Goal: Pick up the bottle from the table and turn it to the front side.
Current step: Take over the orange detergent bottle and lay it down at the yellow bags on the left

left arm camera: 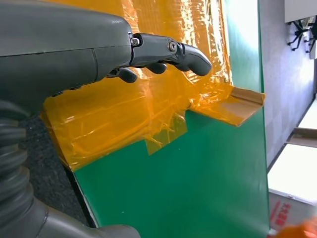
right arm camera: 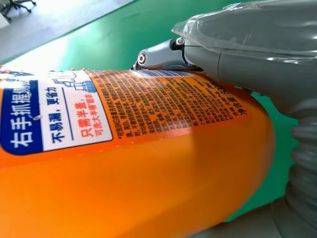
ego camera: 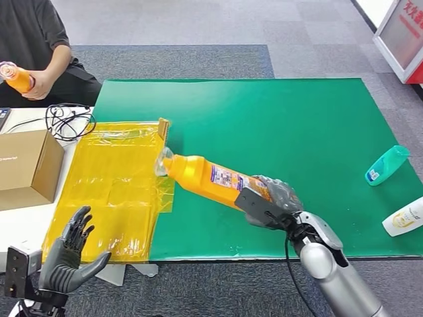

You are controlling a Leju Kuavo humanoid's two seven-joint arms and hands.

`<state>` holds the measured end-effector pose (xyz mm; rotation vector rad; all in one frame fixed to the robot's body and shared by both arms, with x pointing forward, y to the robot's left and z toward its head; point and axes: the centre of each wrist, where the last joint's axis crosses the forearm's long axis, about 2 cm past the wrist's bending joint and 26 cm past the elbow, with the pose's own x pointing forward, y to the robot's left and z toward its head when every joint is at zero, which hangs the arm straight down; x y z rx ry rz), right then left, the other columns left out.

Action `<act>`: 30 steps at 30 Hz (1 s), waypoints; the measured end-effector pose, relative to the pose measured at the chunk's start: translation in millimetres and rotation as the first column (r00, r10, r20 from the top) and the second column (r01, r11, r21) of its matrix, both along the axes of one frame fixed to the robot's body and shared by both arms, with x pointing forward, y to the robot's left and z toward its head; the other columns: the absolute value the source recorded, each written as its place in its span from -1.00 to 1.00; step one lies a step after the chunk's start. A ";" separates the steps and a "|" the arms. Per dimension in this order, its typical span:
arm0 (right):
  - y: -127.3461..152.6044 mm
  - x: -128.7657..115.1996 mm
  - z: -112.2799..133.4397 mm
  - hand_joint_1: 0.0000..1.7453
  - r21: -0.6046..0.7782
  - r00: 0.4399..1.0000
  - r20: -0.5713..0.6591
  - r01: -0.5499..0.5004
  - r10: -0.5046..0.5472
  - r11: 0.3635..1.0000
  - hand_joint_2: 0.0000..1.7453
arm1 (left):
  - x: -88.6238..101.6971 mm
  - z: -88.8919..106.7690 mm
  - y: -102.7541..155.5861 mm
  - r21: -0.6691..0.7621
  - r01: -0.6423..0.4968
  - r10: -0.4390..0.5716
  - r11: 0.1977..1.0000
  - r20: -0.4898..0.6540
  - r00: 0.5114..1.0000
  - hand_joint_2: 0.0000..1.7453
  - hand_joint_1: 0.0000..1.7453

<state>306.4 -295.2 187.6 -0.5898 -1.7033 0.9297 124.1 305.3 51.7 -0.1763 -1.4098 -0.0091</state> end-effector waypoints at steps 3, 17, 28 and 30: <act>8.0 -4.2 4.5 1.00 0.155 1.000 0.000 -0.019 0.020 0.988 1.00 | 3.2 1.8 -1.3 -0.042 -0.010 0.011 0.999 0.021 1.000 1.00 -1.00; 48.3 -18.1 -11.3 1.00 0.558 0.987 0.067 -0.157 0.144 0.815 1.00 | 76.2 35.3 -32.4 -0.312 0.073 0.007 0.947 0.247 0.969 1.00 -1.00; 88.7 -21.5 -21.6 1.00 0.383 0.973 0.124 -0.227 0.194 0.895 1.00 | 138.9 93.4 -79.4 -0.359 0.356 -0.232 0.863 0.345 0.910 1.00 -1.00; 93.5 -22.7 -23.5 1.00 0.359 0.970 0.129 -0.241 0.208 0.902 1.00 | 143.7 99.0 -83.8 -0.353 0.363 -0.250 0.863 0.326 0.912 1.00 -1.00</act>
